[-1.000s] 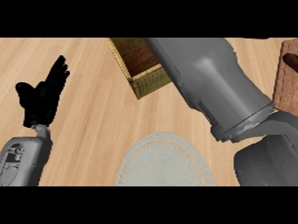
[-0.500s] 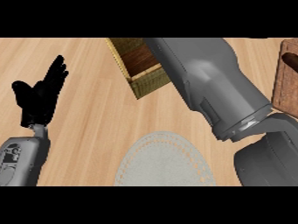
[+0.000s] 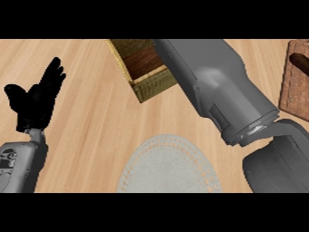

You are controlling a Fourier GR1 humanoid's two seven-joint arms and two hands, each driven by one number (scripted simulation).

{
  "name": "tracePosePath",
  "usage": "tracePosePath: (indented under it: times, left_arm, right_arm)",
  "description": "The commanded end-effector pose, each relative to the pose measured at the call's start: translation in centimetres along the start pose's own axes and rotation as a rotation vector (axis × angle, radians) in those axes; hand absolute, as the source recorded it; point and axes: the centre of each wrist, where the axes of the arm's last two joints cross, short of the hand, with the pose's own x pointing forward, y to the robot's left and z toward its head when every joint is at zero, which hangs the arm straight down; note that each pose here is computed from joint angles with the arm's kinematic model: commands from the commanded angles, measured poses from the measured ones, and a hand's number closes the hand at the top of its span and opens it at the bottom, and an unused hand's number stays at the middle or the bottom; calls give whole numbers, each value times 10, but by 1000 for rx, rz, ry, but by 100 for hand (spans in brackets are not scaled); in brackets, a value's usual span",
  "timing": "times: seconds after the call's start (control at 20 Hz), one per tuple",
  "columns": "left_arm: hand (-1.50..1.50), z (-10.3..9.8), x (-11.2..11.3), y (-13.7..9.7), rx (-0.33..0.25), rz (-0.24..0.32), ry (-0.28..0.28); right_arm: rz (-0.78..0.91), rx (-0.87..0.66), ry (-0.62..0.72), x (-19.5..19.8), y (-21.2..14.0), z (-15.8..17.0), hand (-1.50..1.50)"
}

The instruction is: Pick the squash from the placemat and place it in the basket

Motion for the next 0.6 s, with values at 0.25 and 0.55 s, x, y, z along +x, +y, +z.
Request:
tracePosePath:
  times: [0.25, 0.55]
  left_arm:
    - [0, 2, -4, -10, -18, -4, 2]
    - [0, 10, -4, -2, -17, 6, 6]
  right_arm:
    - [90, 22, 40, -8, 21, -4, 150]
    - [80, 67, 28, -5, 15, -2, 150]
